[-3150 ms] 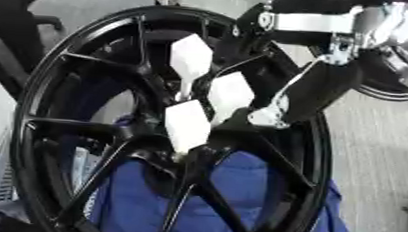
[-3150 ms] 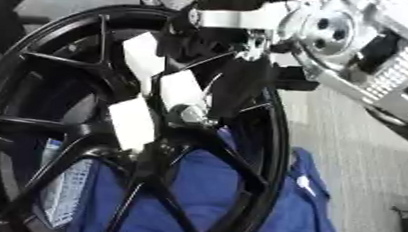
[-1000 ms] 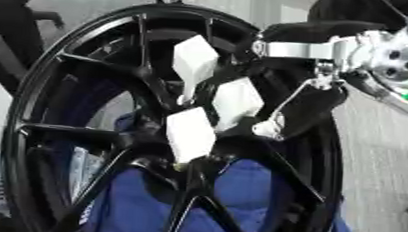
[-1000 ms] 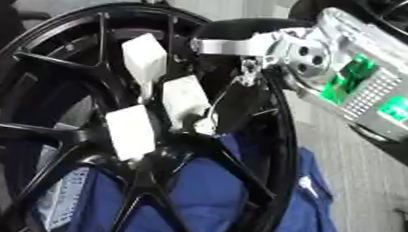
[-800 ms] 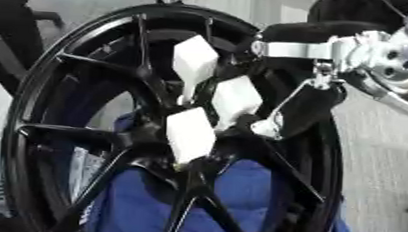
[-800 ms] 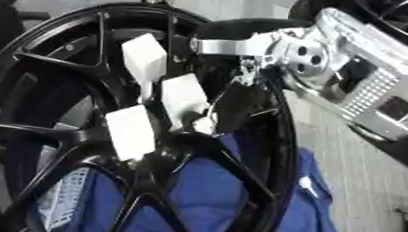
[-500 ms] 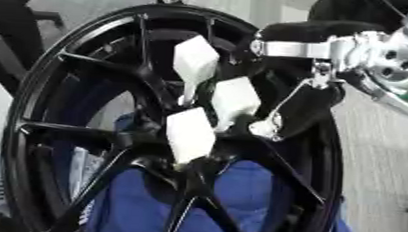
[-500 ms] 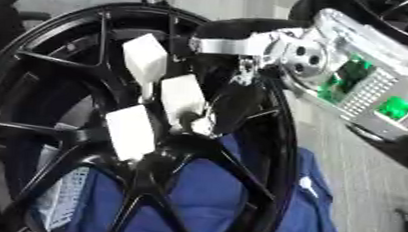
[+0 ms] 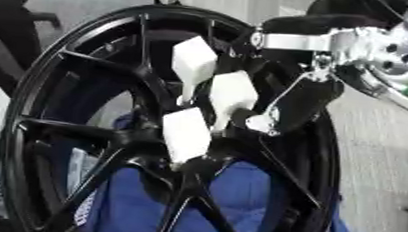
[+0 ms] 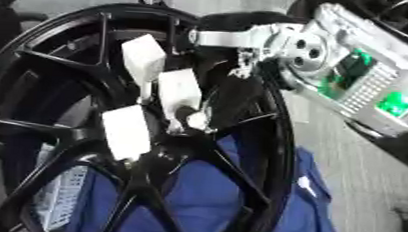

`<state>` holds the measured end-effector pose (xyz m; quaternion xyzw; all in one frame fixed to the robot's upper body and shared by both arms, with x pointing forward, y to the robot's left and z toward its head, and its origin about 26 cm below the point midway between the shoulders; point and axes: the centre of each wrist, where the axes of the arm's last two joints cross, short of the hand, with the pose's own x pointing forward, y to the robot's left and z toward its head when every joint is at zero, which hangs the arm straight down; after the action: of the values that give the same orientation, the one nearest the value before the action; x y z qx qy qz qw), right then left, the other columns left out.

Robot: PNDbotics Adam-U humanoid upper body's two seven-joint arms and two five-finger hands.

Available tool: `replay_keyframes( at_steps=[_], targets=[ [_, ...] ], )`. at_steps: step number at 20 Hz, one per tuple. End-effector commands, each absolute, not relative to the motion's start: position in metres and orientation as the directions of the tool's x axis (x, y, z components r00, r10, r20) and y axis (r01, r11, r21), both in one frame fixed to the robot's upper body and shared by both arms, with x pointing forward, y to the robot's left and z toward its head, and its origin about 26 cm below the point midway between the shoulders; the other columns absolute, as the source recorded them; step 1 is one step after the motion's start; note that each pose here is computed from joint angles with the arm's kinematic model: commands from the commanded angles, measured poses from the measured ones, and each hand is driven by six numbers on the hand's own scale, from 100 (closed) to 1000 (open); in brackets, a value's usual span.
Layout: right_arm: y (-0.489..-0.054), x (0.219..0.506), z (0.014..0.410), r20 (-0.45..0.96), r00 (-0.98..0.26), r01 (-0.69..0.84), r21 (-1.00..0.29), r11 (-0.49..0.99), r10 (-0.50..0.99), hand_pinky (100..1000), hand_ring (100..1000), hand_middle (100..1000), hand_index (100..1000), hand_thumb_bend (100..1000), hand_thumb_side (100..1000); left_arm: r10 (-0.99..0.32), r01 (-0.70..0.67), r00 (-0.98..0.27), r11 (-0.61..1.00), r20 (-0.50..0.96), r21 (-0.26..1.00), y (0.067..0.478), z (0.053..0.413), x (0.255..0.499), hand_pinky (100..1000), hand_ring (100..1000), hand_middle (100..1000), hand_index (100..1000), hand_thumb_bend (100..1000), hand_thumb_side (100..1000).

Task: Pull the pin out of the wheel hub.

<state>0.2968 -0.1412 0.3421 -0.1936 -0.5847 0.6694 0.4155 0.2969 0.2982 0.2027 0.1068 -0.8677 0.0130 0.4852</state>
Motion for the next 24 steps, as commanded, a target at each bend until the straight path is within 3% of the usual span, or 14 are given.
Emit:
replay_keyframes(
  at_steps=[1,9,14,19,24],
  targets=[
    [-0.152,0.300,0.361,0.238,-0.532,-0.303,-0.950,0.080,0.812,837,681,395,542,100,100,-0.180,-0.200,-0.524,0.976,0.833,0.085,0.299,0.209,0.294,856,757,573,724,100,691],
    [-0.177,0.321,0.379,0.359,-0.433,-0.282,-0.925,0.254,0.827,813,651,366,535,100,100,-0.170,-0.203,-0.518,0.976,0.838,0.073,0.301,0.207,0.293,855,756,572,724,100,684],
    [-0.206,0.328,0.395,0.409,-0.360,-0.189,-0.912,0.364,0.838,811,646,362,540,100,100,-0.170,-0.213,-0.515,0.975,0.840,0.067,0.303,0.206,0.293,855,755,572,723,100,680],
    [-0.266,0.318,0.403,0.441,-0.238,-0.037,-0.895,0.445,0.865,814,647,388,570,100,100,-0.175,-0.228,-0.516,0.972,0.839,0.063,0.306,0.206,0.292,854,754,570,723,100,678],
    [-0.353,0.299,0.382,0.465,0.004,0.165,-0.873,0.458,0.885,810,663,450,631,121,100,-0.182,-0.249,-0.517,0.967,0.836,0.057,0.309,0.206,0.291,854,753,570,723,100,677]
  ],
)
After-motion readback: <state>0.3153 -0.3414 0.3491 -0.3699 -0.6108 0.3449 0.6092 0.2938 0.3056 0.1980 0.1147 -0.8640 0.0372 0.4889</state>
